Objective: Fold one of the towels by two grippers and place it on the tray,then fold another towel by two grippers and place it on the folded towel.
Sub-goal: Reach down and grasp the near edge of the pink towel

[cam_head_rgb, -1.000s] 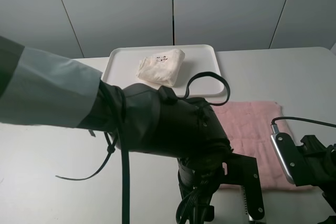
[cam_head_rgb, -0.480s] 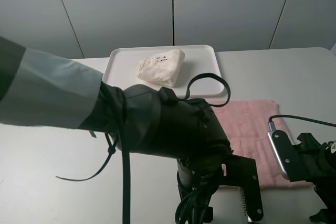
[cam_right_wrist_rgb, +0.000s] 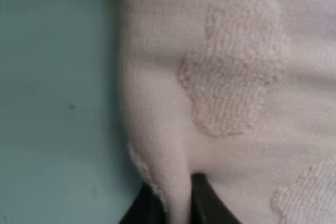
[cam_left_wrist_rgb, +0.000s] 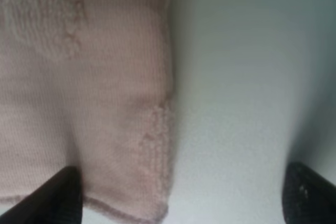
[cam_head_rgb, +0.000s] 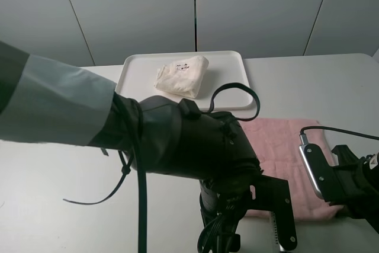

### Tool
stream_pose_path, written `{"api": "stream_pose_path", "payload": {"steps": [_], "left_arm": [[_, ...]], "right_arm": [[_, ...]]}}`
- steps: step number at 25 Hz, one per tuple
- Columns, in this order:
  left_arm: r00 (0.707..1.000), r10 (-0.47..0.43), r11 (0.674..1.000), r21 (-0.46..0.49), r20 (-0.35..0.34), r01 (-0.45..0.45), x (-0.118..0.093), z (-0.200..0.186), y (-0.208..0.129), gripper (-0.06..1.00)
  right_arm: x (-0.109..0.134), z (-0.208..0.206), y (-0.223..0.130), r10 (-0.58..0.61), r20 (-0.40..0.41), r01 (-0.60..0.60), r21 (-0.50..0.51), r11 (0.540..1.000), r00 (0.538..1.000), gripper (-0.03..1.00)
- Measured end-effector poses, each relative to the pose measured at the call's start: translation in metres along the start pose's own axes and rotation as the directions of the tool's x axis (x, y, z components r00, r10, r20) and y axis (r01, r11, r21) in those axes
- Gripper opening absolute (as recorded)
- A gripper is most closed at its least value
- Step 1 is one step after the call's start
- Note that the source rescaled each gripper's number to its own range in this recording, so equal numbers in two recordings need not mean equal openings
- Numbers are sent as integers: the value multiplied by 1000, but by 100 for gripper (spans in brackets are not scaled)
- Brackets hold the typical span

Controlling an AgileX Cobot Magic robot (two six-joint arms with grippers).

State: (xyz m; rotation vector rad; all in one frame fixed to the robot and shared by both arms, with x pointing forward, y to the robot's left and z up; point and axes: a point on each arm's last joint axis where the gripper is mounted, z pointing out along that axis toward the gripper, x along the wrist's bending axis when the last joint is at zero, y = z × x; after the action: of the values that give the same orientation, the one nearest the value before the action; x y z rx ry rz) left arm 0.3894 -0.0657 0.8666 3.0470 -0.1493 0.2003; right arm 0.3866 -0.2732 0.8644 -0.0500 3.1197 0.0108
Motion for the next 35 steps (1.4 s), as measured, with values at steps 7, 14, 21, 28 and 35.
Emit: {"api": "stream_pose_path", "payload": {"steps": [7, 14, 21, 28, 35], "left_arm": [[1000, -21, 1000, 7, -13, 21, 0, 0, 0, 99], [1000, -19, 1000, 0, -23, 19, 1, 0, 0, 99], [999, -9, 1000, -10, -35, 9, 3, 2, 3, 68], [999, -1, 1000, 14, -51, 1, 7, 4, 6, 24], [997, -17, 1000, 16, -78, 18, 9, 4, 7, 0]], "right_arm": [[-1, 0, 0, -4, 7, 4, 1, 1000, 1000, 1], [-1, 0, 0, -4, 7, 4, 1, 1000, 1000, 1], [-1, 0, 0, 9, 9, -9, -1, 1000, 1000, 1], [-1, 0, 0, 15, 8, -15, -3, 1000, 1000, 1], [-1, -1, 2, 90, 12, -89, -18, 996, 996, 1]]}}
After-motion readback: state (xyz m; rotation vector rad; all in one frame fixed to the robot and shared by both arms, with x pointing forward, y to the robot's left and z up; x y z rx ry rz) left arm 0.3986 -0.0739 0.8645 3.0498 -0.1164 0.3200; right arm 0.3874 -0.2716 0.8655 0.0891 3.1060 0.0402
